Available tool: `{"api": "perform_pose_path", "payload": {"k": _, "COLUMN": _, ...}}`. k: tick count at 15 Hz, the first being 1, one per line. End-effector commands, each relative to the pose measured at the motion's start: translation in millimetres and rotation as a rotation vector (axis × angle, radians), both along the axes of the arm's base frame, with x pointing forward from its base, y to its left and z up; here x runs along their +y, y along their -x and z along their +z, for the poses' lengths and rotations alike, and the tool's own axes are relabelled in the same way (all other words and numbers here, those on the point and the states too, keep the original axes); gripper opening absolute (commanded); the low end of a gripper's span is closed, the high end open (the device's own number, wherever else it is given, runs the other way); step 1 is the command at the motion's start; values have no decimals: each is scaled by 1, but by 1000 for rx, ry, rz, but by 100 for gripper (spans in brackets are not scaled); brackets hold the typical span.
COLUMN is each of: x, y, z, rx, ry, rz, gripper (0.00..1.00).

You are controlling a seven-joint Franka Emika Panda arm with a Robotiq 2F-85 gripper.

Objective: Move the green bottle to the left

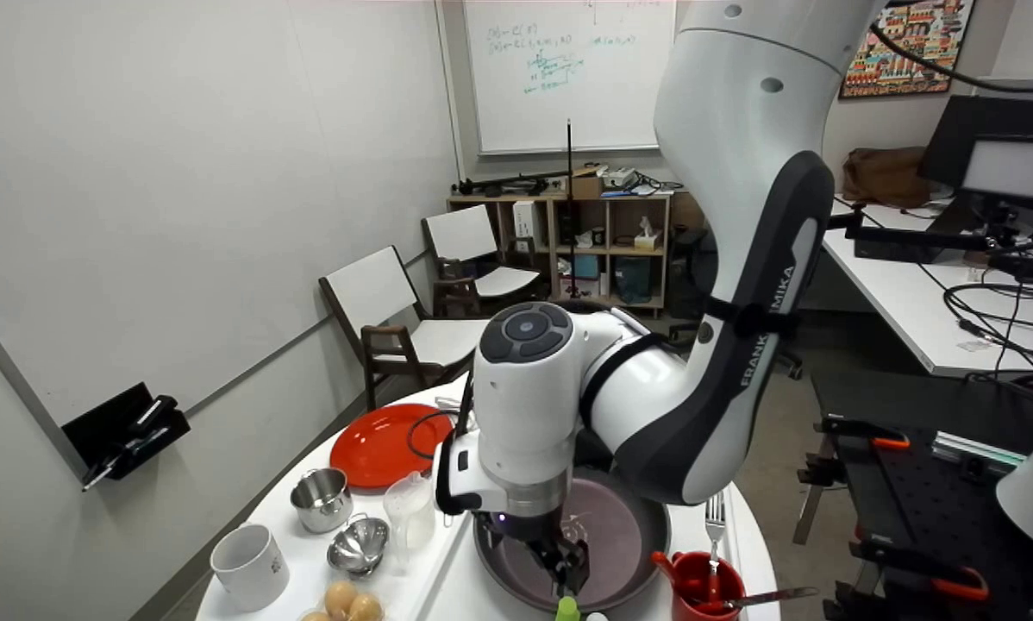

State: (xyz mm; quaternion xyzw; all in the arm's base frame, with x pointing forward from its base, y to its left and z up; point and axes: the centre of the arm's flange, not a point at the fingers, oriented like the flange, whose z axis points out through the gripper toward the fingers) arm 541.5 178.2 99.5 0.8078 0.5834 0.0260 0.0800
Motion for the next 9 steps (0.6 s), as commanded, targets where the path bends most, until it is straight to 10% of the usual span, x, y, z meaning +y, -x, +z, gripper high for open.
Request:
{"api": "perform_pose_path", "payload": {"k": 1, "x": -14, "y": 13, "z": 37, "rx": -22, "ry": -36, "rz": -182, "gripper": 100}}
{"api": "perform_pose_path", "payload": {"k": 9, "x": -85, "y": 9, "z": 75, "rx": -18, "ry": -122, "rz": -612, "gripper": 100}}
